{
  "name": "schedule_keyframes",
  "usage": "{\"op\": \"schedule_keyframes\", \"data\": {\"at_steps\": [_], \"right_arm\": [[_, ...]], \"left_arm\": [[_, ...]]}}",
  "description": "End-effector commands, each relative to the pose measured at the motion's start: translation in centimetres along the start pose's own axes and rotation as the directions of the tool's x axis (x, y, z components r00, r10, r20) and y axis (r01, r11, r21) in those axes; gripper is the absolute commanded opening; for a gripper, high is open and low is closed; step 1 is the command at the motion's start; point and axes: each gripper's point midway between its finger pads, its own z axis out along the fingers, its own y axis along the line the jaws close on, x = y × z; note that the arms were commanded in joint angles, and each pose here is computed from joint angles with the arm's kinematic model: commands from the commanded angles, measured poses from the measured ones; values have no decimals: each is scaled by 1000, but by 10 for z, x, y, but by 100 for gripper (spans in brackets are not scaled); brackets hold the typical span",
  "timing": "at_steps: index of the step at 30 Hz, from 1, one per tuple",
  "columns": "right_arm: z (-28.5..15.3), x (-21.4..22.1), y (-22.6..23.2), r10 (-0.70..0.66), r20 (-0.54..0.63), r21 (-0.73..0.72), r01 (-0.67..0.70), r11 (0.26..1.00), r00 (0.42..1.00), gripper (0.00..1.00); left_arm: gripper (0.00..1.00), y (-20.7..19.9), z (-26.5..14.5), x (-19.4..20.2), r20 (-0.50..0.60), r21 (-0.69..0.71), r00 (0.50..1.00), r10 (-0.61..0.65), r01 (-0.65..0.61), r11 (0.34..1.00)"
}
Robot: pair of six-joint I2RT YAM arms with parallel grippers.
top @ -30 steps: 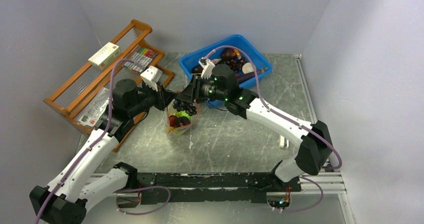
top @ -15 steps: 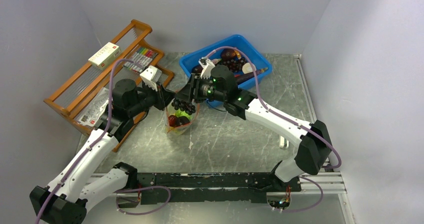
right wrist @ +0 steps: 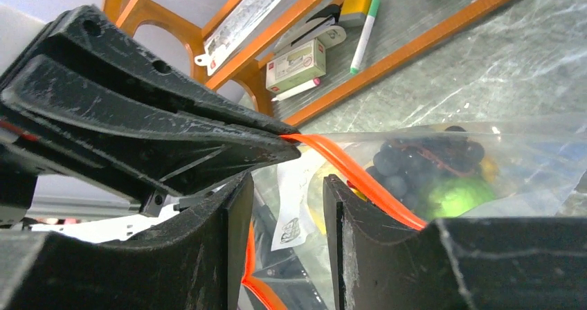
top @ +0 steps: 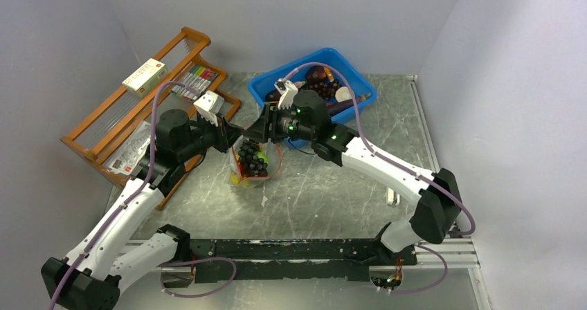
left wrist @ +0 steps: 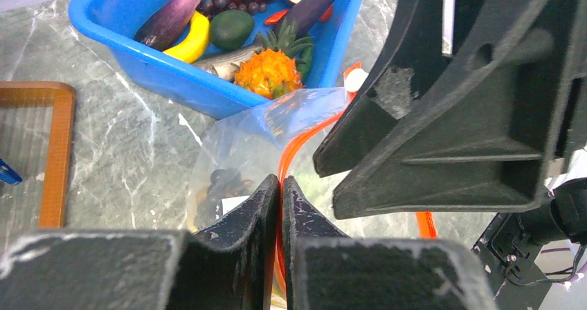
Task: Place the food in the zip-top bag and seal the zipper
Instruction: Place the fake fruit in the zipper food storage bag, then pick up the fake fruit from the bin.
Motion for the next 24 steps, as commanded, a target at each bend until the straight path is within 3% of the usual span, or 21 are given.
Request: {"op": "schedule_keyframes", "data": {"at_steps": [1, 10, 17, 20, 24], "right_arm": [[-18, -28, 33, -108, 74, -80, 114, 990, 991, 42], [-40, -71, 31, -277, 170, 33, 276, 961, 946, 43], [-53, -110, -32, -403, 213, 282, 339, 898, 890, 45], [-50, -121, -86, -383, 199, 397, 283, 873, 902, 44], [-44, -133, -158, -235, 248, 490, 87, 867, 940, 43]], "left_arm": [[7, 8, -1, -6, 17, -42, 1000, 19, -18, 999], [7, 17, -1, -4, 7, -94, 1000, 12, -11, 996], [7, 20, -4, -7, 16, -118, 1000, 10, -8, 993], [7, 18, -5, -8, 33, -108, 999, 17, -14, 994], [7, 16, -4, -7, 25, -93, 1000, 16, -14, 996]]}}
